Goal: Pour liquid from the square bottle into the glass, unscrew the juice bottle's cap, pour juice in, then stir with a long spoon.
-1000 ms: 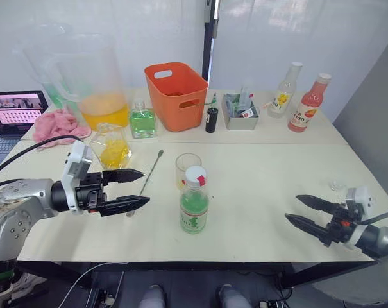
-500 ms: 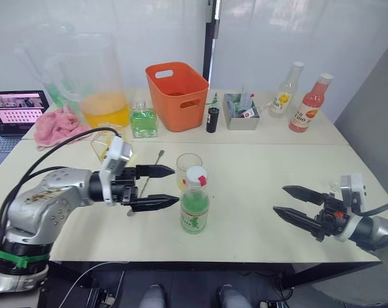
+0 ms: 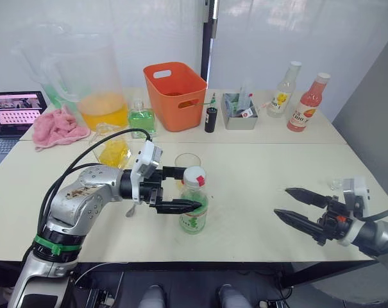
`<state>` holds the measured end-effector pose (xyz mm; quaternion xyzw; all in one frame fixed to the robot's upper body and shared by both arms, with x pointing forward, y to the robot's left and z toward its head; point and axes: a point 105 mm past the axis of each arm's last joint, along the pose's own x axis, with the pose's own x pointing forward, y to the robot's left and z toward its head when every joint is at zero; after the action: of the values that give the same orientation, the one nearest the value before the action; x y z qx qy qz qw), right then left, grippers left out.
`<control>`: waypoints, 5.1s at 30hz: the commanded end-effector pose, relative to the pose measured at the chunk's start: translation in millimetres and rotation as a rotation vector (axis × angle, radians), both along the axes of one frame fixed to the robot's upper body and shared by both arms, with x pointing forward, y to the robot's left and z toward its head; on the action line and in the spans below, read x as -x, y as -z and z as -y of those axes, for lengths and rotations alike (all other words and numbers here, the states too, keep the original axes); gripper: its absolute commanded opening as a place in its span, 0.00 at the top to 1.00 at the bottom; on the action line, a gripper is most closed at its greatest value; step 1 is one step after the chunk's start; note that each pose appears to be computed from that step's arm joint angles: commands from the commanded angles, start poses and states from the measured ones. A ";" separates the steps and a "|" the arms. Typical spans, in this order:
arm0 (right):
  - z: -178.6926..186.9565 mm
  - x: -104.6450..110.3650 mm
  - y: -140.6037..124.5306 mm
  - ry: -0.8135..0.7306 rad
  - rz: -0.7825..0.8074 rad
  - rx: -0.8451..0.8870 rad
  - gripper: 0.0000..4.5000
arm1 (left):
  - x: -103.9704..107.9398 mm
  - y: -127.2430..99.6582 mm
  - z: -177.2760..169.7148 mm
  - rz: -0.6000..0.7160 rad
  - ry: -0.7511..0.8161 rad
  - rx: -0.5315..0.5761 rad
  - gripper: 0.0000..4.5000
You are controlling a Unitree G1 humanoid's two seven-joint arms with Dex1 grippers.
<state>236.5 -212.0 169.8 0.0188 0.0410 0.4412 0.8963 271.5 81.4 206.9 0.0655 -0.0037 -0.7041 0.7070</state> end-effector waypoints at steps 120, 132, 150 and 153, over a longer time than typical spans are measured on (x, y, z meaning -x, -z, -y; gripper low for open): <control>-154.1 -14.3 -92.0 -0.880 0.234 0.180 0.00 | -3.4 -4.4 23.3 0.122 -0.067 -0.004 0.68; -122.4 -17.7 -98.2 -0.421 0.250 0.139 0.00 | -6.0 2.3 27.3 0.106 -0.061 0.016 0.68; -142.4 -5.7 -81.0 -0.202 0.205 0.102 0.12 | -7.8 1.2 35.6 0.106 -0.019 0.029 0.68; -144.8 -5.6 -79.2 -0.203 0.197 0.104 0.33 | -7.5 1.3 36.2 0.107 -0.019 0.028 0.68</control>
<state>244.8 -67.5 244.7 -0.0689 -0.0103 0.5311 0.8444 276.8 47.5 203.9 0.0780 -0.0439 -0.6983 0.7102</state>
